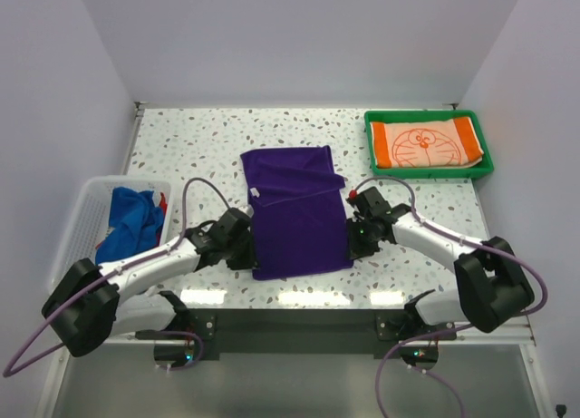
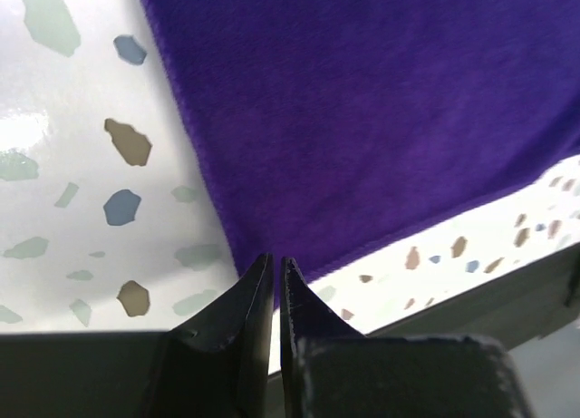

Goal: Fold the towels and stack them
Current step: Fold the towel

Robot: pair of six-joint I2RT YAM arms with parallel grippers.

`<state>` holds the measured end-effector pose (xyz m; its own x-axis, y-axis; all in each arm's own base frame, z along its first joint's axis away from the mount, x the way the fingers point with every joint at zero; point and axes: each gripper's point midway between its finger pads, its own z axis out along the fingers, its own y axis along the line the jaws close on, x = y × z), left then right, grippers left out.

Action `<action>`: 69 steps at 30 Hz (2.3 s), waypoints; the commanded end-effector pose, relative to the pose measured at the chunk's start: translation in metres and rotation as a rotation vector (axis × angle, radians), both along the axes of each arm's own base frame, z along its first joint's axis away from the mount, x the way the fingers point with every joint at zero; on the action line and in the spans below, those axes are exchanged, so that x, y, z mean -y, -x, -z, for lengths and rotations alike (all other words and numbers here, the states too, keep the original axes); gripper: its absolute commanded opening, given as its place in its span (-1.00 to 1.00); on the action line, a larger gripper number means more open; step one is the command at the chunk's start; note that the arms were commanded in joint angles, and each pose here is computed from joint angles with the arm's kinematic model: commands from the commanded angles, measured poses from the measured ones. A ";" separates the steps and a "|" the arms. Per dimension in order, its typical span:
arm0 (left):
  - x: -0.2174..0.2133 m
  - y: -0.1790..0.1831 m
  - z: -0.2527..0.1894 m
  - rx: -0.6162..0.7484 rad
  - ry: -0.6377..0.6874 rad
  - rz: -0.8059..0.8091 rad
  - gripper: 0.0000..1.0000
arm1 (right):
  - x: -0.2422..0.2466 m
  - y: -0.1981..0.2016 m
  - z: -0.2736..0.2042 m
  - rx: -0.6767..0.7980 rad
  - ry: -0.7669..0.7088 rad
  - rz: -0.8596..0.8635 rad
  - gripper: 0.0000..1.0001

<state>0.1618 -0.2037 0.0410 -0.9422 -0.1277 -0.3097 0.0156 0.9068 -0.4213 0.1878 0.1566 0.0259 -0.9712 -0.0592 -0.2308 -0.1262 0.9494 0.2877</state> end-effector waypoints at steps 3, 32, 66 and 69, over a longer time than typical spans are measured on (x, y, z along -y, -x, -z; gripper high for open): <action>-0.006 0.010 0.023 -0.023 -0.030 0.046 -0.77 | 0.003 0.013 0.013 -0.066 0.007 0.026 -0.68; -0.020 0.013 -0.004 -0.004 -0.030 -0.056 -0.29 | 0.014 -0.012 -0.036 0.094 0.050 0.079 -0.45; -0.013 -0.214 -0.014 0.149 -0.077 -0.363 -0.28 | 0.007 -0.234 -0.057 0.358 -0.185 0.361 -0.08; -0.013 -0.215 -0.007 0.133 -0.091 -0.361 -0.30 | 0.004 -0.236 -0.053 0.349 -0.191 0.355 -0.08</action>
